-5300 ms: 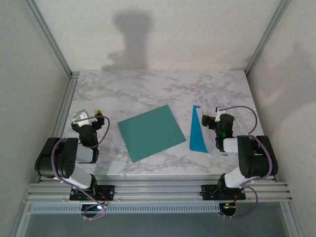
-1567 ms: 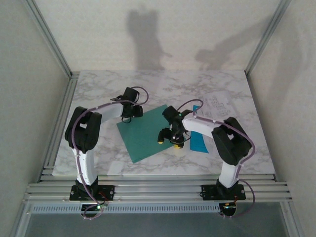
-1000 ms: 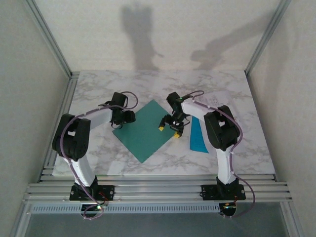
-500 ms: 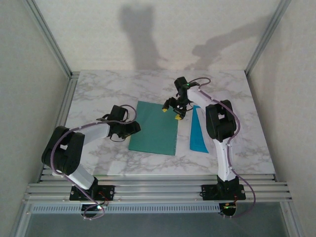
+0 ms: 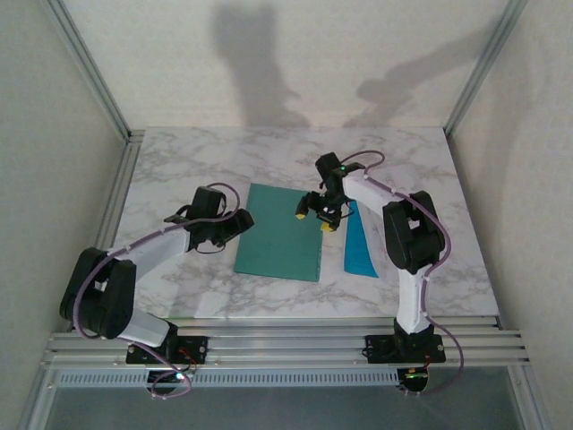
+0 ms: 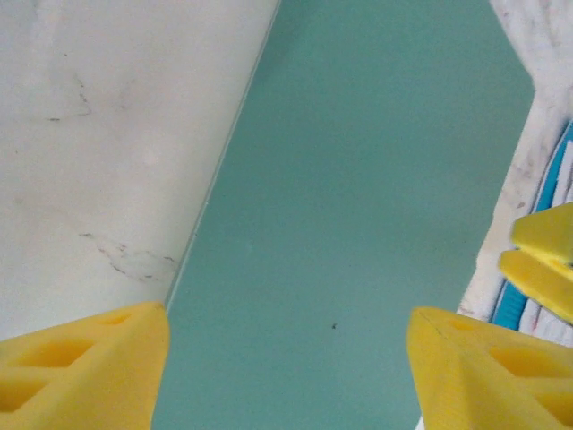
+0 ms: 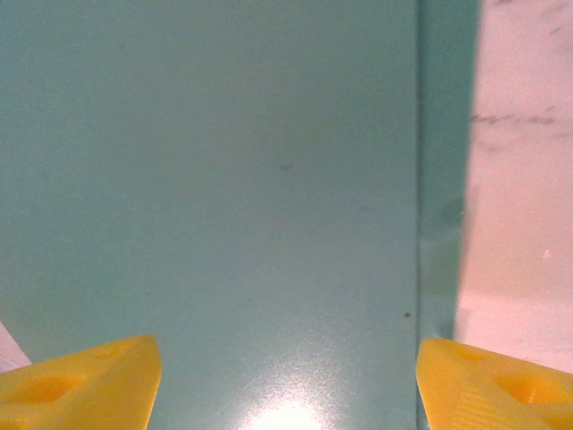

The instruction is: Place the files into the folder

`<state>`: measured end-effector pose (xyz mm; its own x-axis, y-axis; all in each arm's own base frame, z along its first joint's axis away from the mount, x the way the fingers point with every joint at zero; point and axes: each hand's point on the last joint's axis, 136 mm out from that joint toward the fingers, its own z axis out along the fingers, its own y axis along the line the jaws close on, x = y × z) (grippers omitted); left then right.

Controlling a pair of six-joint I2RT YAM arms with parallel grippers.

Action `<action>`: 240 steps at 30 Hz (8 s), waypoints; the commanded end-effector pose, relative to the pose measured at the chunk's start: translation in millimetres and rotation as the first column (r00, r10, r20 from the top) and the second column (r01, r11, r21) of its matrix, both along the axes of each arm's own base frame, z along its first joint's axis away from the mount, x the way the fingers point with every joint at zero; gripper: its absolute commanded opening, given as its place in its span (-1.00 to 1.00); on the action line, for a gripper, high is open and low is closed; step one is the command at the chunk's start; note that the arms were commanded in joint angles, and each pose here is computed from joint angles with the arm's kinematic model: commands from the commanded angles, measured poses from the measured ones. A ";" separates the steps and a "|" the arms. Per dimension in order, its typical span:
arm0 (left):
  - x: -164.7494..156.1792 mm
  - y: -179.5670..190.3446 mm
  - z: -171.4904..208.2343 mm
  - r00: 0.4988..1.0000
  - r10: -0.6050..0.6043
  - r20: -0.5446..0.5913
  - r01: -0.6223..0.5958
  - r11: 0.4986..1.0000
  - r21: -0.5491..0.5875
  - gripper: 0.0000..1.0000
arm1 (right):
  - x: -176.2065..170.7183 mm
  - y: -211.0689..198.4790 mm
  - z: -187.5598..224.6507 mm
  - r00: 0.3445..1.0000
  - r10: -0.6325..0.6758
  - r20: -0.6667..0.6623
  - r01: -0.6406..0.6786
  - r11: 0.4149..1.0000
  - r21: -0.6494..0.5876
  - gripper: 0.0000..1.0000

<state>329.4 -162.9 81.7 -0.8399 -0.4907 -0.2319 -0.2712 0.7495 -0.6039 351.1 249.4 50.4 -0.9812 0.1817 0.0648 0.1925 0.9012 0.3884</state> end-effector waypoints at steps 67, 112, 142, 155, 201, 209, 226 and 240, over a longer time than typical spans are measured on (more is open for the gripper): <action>-83.4 -86.3 -37.5 0.892 0.383 -0.239 -0.448 0.821 -0.355 -0.07 | -18.5 -8.0 -54.9 0.994 0.074 -0.076 -0.084 0.987 -0.139 0.57; -87.7 -84.7 -0.8 0.876 0.385 -0.291 -0.480 0.639 -0.601 -1.00 | -0.1 6.5 -1.2 0.999 0.020 -0.035 -0.014 0.984 0.176 0.58; -97.2 -37.9 35.1 0.925 0.372 -0.077 -0.379 0.905 -0.191 0.65 | -1.0 4.8 41.0 0.992 -0.123 -0.037 0.129 0.956 0.265 -1.00; -61.6 -153.2 97.9 0.921 -0.376 0.105 0.292 0.842 0.454 0.57 | 4.1 7.6 58.5 0.991 -0.122 -0.060 0.133 0.959 0.249 -1.00; -52.3 -85.9 133.5 0.909 -0.301 0.287 0.024 0.727 0.686 -1.00 | 12.7 -57.6 110.4 0.903 -0.379 0.205 0.302 0.896 0.325 0.41; -47.8 -38.8 143.9 0.929 -0.143 0.340 -0.058 0.853 0.519 -1.00 | -11.9 0.1 29.8 0.972 -0.234 0.014 0.224 0.943 0.245 -0.07; -76.8 119.5 102.0 0.917 0.346 0.200 -0.399 0.820 0.409 0.08 | -37.7 -10.3 -51.0 0.962 -0.234 -0.139 0.238 0.971 0.010 -0.34; -24.6 126.8 171.0 0.884 0.421 0.202 -0.458 0.866 0.200 0.21 | 2.0 -1.1 35.4 0.988 -0.152 0.040 0.147 0.984 0.098 -0.08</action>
<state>292.2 -16.3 243.3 -0.4428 -0.7235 -0.5296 -0.5921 0.6795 -0.4332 341.7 258.4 48.5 -0.9336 0.3355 0.1256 0.3539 0.8095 0.4684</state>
